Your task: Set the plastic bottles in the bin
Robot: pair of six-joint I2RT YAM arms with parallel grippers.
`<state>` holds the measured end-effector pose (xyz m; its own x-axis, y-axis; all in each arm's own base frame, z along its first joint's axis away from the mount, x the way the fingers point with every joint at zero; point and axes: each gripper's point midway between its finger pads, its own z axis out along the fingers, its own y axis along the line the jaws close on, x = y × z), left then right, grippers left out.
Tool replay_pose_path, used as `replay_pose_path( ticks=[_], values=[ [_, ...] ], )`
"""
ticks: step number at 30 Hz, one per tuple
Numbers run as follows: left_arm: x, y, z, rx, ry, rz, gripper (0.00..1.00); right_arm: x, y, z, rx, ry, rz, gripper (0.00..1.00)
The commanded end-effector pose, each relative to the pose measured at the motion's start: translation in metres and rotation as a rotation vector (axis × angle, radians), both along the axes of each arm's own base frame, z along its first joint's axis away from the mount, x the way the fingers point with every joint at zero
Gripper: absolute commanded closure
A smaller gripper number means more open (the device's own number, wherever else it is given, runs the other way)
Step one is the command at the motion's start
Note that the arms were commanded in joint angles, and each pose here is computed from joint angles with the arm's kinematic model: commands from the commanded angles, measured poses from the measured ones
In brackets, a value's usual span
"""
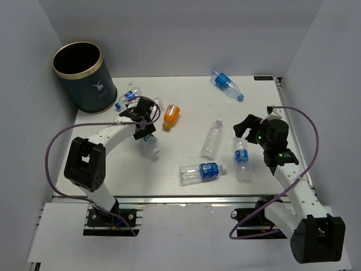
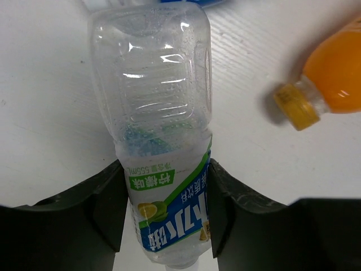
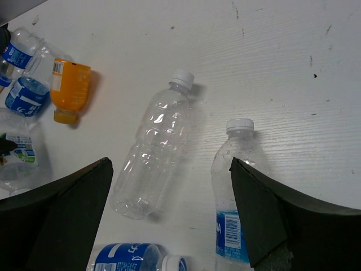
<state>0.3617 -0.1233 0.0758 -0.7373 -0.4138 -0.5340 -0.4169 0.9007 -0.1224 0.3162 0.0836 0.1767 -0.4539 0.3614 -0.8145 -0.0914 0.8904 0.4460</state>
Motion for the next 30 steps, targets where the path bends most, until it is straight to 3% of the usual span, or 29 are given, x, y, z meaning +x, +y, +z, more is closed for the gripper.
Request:
replay_pose_path(
  ticks=[1, 6, 9, 13, 17, 19, 24, 27, 30],
  values=[
    [0.007, -0.004, 0.052, -0.03, -0.105, -0.051, 0.72, 0.01, -0.008, 0.027, -0.025, -0.073, -0.033, 0.11],
    [0.007, -0.011, 0.13, -0.12, -0.311, -0.115, 0.77, 0.01, -0.008, 0.028, -0.026, -0.078, -0.033, 0.11],
    [0.014, -0.004, 0.199, -0.128, -0.512, -0.112, 0.76, 0.011, -0.007, 0.029, -0.024, -0.082, -0.029, 0.11],
    [0.033, 0.037, 0.294, 0.018, -0.746, 0.055, 0.73, 0.011, -0.006, 0.03, -0.028, -0.09, -0.02, 0.11],
    [0.063, 0.077, 0.358, 0.168, -0.85, 0.185, 0.73, 0.011, -0.006, 0.034, -0.035, -0.107, -0.014, 0.11],
    [0.079, 0.1, 0.378, 0.224, -0.869, 0.235, 0.73, 0.01, -0.007, 0.037, -0.039, -0.12, -0.016, 0.11],
    [0.133, 0.201, 0.424, 0.317, -1.01, 0.497, 0.74, 0.008, -0.006, 0.044, -0.047, -0.159, -0.006, 0.11],
    [0.144, 0.233, 0.435, 0.47, -1.087, 0.645, 0.73, 0.008, -0.004, 0.047, -0.04, -0.183, 0.007, 0.11],
    [0.149, 0.254, 0.426, 0.664, -1.082, 0.729, 0.7, 0.008, -0.001, 0.048, -0.035, -0.193, 0.025, 0.11]
  ],
)
